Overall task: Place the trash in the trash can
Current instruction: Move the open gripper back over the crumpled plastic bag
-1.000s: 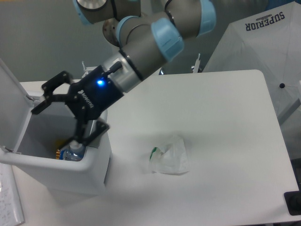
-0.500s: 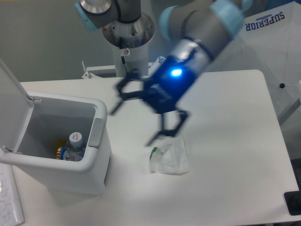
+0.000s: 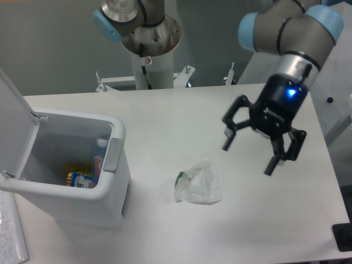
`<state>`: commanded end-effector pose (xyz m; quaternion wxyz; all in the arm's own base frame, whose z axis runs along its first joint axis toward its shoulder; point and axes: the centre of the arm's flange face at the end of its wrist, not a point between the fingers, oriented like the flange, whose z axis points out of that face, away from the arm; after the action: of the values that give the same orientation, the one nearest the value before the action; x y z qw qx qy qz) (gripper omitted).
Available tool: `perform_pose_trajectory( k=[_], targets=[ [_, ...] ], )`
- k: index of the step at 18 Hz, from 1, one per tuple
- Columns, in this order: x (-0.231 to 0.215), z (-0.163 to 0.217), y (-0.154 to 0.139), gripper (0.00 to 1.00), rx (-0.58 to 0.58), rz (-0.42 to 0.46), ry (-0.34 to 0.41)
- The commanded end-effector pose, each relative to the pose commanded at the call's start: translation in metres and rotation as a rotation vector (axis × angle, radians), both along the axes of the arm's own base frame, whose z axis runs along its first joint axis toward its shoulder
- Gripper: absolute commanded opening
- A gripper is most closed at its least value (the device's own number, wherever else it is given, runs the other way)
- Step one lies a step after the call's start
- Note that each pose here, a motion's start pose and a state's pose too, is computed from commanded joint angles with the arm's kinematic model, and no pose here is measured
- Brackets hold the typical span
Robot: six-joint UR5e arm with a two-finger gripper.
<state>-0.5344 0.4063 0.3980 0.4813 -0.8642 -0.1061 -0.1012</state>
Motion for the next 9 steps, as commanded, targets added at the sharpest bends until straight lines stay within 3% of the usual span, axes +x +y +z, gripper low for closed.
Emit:
perform_pose_trajectory(
  k=[5,9],
  targets=[
    [0.033,-0.069,0.004,1.0,-0.224,-0.065,0.071],
    [0.071,-0.117,0.02,1.0,-0.498,-0.134,0.145]
  ],
)
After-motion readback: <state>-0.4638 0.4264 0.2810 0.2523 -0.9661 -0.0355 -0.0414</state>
